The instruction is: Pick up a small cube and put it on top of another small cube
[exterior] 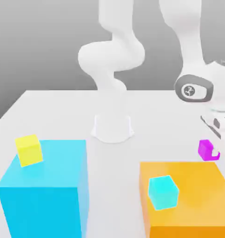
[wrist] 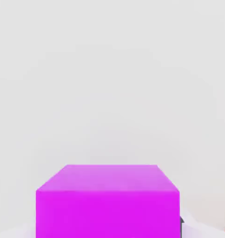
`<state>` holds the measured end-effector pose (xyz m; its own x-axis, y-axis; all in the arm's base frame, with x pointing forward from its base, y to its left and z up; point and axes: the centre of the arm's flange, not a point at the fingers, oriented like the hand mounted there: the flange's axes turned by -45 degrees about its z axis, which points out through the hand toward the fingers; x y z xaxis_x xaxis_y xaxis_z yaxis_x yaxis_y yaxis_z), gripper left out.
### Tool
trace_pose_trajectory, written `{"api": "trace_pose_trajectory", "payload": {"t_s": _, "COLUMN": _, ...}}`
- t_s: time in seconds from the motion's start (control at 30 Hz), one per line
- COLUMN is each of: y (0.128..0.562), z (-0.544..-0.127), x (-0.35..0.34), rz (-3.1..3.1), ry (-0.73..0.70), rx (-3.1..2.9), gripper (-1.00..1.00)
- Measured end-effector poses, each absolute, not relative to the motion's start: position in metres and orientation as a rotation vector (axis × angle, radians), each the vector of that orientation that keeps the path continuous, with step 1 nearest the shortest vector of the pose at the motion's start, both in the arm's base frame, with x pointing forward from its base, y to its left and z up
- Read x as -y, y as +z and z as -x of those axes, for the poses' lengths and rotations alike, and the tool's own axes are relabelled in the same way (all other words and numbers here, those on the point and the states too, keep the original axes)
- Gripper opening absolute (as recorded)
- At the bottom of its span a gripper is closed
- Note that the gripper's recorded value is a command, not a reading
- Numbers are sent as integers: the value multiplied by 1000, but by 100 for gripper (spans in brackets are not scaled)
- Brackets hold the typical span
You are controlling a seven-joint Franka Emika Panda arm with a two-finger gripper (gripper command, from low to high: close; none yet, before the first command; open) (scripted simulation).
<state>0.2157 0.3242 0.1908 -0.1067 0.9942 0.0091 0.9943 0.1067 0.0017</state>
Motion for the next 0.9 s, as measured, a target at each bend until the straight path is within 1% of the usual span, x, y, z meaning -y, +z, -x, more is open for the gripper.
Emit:
{"api": "trace_pose_trajectory", "payload": {"t_s": 0.07, "y": 198, "z": -218, "x": -326, "rz": 2091, "ry": -18, "rx": 2335, "gripper": -100}}
{"api": "trace_pose_trajectory", "payload": {"t_s": 0.13, "y": 209, "z": -233, "x": -340, "rz": 2093, "ry": -71, "rx": 2307, "gripper": -100}}
{"api": "trace_pose_trajectory", "payload": {"t_s": 0.23, "y": 226, "z": -293, "x": -335, "rz": 2296, "ry": -108, "rx": 2131, "gripper": -100}}
{"api": "trace_pose_trajectory", "payload": {"t_s": 0.33, "y": 241, "z": -354, "x": -308, "rz": 2536, "ry": -114, "rx": 1901, "gripper": -100}}
{"api": "trace_pose_trajectory", "payload": {"t_s": 0.47, "y": 259, "z": -416, "x": -244, "rz": 2842, "ry": -73, "rx": 1533, "gripper": -100}}
{"api": "trace_pose_trajectory", "payload": {"t_s": 0.6, "y": 283, "z": -462, "x": -168, "rz": 3080, "ry": -37, "rx": 1100, "gripper": -100}}
{"api": "trace_pose_trajectory", "payload": {"t_s": 0.73, "y": 314, "z": -490, "x": -92, "rz": 3225, "ry": -16, "rx": 646, "gripper": -100}}
{"api": "trace_pose_trajectory", "payload": {"t_s": 0.9, "y": 359, "z": -504, "x": 5, "rz": 3280, "ry": -6, "rx": 62, "gripper": -100}}
